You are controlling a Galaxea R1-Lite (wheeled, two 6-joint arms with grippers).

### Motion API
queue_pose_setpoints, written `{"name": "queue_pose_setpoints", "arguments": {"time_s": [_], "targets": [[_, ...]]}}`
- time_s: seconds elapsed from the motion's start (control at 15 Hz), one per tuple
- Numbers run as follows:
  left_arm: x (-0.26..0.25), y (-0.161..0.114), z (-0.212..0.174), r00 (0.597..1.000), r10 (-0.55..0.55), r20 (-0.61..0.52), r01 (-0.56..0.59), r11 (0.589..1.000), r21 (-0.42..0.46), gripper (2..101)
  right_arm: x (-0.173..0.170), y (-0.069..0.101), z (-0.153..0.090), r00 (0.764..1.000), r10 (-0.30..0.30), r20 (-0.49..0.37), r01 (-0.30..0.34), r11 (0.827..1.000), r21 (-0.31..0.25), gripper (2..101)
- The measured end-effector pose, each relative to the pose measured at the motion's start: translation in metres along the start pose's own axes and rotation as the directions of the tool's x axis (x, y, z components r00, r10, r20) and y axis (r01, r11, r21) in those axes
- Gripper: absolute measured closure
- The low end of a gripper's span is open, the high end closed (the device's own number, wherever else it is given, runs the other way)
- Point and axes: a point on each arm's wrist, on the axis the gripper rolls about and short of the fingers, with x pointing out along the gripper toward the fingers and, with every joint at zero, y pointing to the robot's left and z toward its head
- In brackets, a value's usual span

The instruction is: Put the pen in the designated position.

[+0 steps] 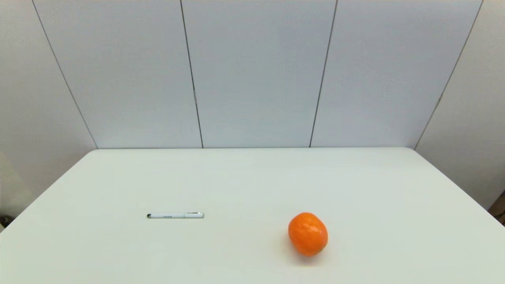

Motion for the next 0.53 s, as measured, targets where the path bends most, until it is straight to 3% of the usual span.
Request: {"name": "queue_pose_setpoints", "arguments": {"time_s": [0.53], "targets": [[0.0,0.0,0.0,1.0,0.0,0.0,0.0,1.0,0.0,5.3,0.0,0.0,0.0,1.0,0.0,0.0,0.0,1.0,0.001,5.0]]}}
